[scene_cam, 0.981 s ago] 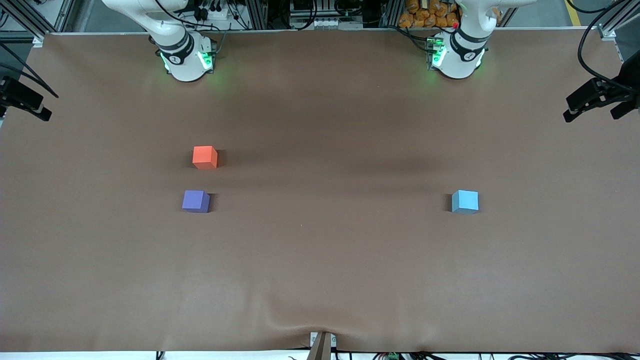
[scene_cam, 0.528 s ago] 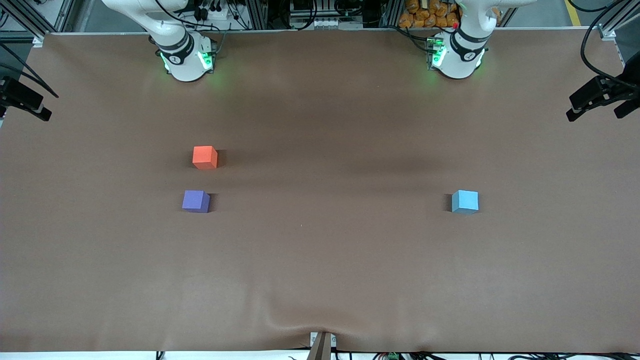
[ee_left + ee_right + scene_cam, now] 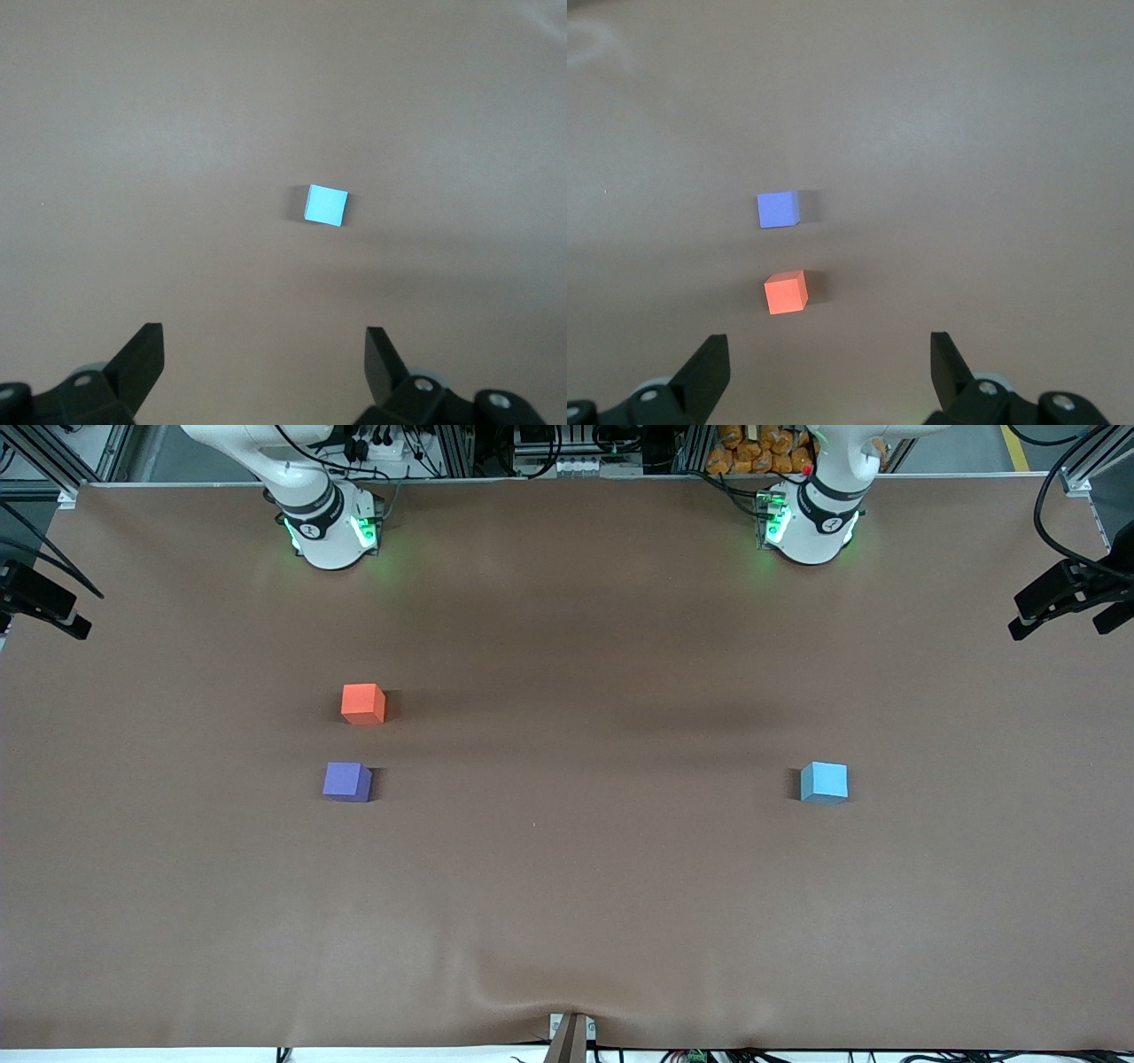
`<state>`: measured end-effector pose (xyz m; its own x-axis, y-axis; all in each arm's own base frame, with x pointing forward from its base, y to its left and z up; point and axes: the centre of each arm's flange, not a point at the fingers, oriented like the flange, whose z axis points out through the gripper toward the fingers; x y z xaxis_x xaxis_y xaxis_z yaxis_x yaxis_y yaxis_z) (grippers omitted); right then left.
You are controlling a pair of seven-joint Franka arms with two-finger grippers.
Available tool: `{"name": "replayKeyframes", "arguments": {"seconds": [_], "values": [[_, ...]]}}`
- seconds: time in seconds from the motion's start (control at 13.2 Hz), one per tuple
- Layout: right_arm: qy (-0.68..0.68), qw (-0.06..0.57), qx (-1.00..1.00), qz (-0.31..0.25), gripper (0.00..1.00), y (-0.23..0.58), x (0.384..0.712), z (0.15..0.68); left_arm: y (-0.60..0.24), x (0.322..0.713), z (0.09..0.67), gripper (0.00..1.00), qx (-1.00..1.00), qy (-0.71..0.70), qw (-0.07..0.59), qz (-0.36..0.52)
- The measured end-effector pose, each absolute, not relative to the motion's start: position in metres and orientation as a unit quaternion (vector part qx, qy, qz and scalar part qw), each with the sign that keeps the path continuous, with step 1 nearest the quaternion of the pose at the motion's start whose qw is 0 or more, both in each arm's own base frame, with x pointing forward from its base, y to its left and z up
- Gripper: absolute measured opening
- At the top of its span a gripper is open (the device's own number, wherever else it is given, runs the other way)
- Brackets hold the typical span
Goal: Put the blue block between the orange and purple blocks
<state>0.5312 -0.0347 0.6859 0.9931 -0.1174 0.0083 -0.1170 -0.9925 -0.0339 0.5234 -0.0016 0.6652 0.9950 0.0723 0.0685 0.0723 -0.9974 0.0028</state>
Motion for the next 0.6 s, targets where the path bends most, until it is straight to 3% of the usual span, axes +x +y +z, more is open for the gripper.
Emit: {"name": "replayKeyframes", "arguments": {"seconds": [0.6], "values": [[0.059,0.017,-0.998,-0.005,1.0,-0.0349,0.5312,0.6859,-0.0059,0.5234,0.6613,1.0,0.999,0.023,-0.001,0.027]]}}
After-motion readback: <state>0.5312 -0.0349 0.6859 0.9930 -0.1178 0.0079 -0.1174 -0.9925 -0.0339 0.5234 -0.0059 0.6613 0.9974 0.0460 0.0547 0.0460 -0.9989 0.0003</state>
